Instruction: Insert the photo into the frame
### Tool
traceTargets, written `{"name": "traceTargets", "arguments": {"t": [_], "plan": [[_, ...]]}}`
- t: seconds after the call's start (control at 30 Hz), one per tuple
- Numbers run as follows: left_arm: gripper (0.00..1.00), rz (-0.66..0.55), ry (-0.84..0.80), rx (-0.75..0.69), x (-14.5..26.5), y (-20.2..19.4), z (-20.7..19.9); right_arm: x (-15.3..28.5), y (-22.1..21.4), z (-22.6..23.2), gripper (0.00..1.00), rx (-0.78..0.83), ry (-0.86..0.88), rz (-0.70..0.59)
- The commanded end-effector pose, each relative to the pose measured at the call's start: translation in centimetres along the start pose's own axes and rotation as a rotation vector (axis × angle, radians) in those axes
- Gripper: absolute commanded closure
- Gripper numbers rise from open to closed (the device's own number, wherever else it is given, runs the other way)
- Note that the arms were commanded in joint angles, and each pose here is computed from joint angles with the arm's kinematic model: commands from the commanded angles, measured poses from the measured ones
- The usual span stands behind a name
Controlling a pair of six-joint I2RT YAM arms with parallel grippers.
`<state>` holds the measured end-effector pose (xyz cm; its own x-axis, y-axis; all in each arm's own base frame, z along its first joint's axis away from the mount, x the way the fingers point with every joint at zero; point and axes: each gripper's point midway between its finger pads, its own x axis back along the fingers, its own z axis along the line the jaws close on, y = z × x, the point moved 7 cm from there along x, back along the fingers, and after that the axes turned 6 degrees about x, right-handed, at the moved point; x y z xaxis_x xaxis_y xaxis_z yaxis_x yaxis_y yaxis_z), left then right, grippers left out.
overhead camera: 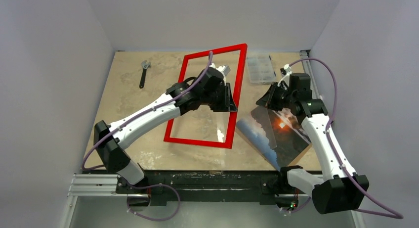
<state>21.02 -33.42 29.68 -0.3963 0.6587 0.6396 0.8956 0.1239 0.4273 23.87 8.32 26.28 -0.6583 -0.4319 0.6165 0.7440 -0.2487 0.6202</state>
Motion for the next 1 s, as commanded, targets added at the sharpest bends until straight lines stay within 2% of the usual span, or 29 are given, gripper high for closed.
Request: {"name": "traceTargets", "arguments": {"t": [0.0,0.4,0.8,0.9,0.97], "plan": [[1.0,-0.058,-0.199,-0.035,3.1,0.8,-2.7,-0.1,1.2,1.8,1.0,-0.014,0.153,-0.053],[1.0,-0.027,-0.42,0.016,5.9,-0.4,-4.3,-1.3,2.1,3.5,1.0,-0.103,0.335,-0.095],[1.0,0.023,-0.473,0.041,4.9,-1.5,-4.7,-0.4,3.0,5.6,1.0,-0.17,0.531,-0.12],[0.94,0.037,-0.469,0.043,4.6,-1.6,-4.6,0.1,2.9,6.0,1.0,-0.191,0.567,-0.138],[0.85,0.044,-0.463,0.043,4.6,-1.7,-4.6,0.5,3.0,6.2,1.0,-0.192,0.589,-0.153]]}}
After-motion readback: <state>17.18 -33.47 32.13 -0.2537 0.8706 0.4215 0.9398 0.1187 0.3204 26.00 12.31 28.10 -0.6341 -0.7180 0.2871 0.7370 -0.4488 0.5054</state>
